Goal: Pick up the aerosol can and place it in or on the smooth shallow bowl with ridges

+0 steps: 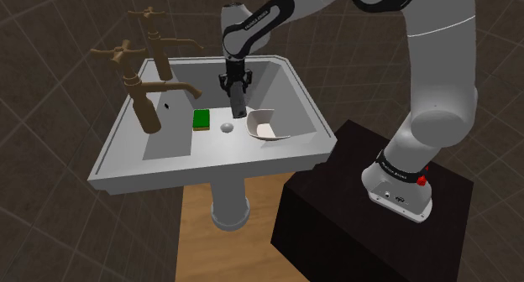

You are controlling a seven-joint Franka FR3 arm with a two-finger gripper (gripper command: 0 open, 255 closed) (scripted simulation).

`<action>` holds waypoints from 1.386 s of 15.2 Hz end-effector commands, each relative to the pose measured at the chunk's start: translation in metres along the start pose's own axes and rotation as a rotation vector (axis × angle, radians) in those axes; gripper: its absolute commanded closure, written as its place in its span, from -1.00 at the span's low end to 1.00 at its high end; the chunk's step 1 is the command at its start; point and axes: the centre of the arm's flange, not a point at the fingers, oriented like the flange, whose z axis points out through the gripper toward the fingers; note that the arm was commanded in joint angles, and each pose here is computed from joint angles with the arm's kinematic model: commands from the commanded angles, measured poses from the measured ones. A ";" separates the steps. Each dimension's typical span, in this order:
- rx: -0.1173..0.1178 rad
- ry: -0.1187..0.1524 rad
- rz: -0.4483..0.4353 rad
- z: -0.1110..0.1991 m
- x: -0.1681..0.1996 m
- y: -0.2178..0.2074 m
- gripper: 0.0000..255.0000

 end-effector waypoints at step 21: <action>-0.003 0.004 0.004 -0.048 -0.157 0.067 1.00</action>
